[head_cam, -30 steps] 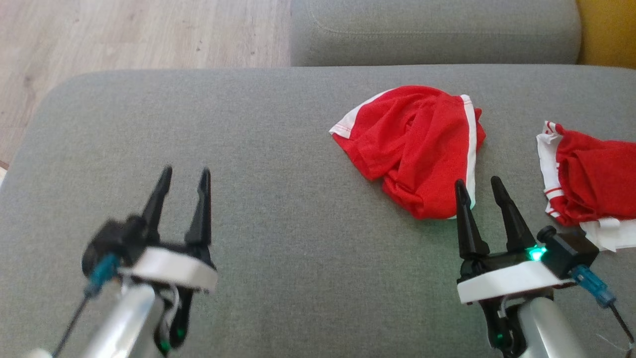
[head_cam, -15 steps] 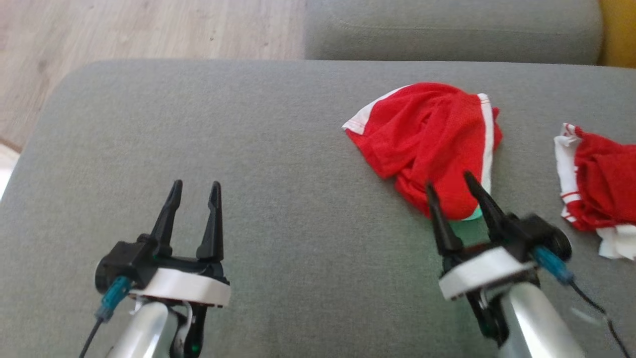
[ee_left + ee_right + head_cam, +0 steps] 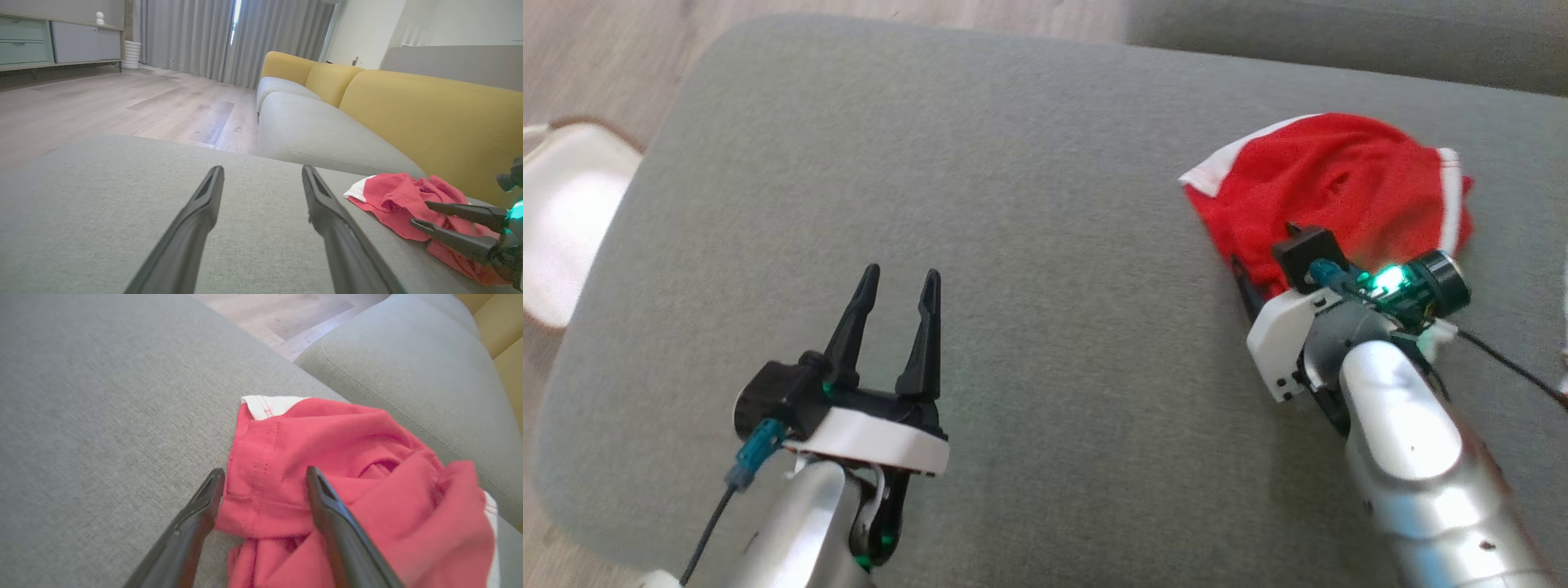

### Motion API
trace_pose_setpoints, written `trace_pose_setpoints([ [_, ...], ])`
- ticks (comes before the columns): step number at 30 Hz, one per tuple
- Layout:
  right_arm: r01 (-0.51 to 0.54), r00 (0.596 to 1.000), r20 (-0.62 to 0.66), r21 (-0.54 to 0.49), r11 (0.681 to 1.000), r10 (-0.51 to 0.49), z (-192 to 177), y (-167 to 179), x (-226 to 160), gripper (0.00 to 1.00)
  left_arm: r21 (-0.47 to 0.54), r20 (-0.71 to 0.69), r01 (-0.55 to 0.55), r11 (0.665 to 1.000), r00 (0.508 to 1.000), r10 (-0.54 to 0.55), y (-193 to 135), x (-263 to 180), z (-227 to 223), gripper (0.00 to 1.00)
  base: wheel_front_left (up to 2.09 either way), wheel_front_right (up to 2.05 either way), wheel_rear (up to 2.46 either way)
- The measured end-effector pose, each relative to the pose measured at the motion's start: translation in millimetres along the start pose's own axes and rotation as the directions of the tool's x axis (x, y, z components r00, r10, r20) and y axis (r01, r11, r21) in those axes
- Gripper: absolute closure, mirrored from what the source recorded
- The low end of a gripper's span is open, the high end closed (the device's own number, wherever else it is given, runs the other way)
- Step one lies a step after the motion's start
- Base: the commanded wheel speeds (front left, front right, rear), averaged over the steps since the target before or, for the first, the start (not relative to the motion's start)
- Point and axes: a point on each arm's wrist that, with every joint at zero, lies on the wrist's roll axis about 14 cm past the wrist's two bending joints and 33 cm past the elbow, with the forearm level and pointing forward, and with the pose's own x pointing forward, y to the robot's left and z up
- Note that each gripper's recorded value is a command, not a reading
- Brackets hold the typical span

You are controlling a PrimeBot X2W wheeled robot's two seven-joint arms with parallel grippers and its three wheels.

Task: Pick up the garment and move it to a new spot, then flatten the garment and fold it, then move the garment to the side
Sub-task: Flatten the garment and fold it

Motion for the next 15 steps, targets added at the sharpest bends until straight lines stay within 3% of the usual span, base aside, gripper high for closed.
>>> trace_pose_setpoints([
  [9,-0.048,0.987,-0.155,-0.096,0.994,0.033,-27,7,30,0.0,-0.007,-0.014,-0.081,0.997,0.997,0.081,23,-7,-5,0.0,0.0,0.0,0.0],
  [10,-0.048,0.987,-0.158,-0.106,0.993,0.031,-26,6,33,0.17,-0.004,-0.014,-0.083,0.997,0.996,0.083,24,-8,-5,0.0,0.0,0.0,0.0],
  [11,-0.046,0.987,-0.16,-0.111,0.993,0.028,-24,4,35,0.91,-0.006,-0.014,-0.084,0.996,0.996,0.084,25,-8,-5,0.0,0.0,0.0,0.0],
  [12,-0.041,0.987,-0.157,-0.112,0.993,0.024,-22,2,37,1.0,-0.006,-0.015,-0.088,0.996,0.996,0.088,25,-9,-5,0.0,0.0,0.0,0.0],
  [15,-0.037,0.989,-0.145,-0.101,0.994,0.022,-22,1,37,1.0,-0.012,-0.009,-0.093,0.996,0.996,0.093,26,-9,-4,0.0,0.0,0.0,0.0],
])
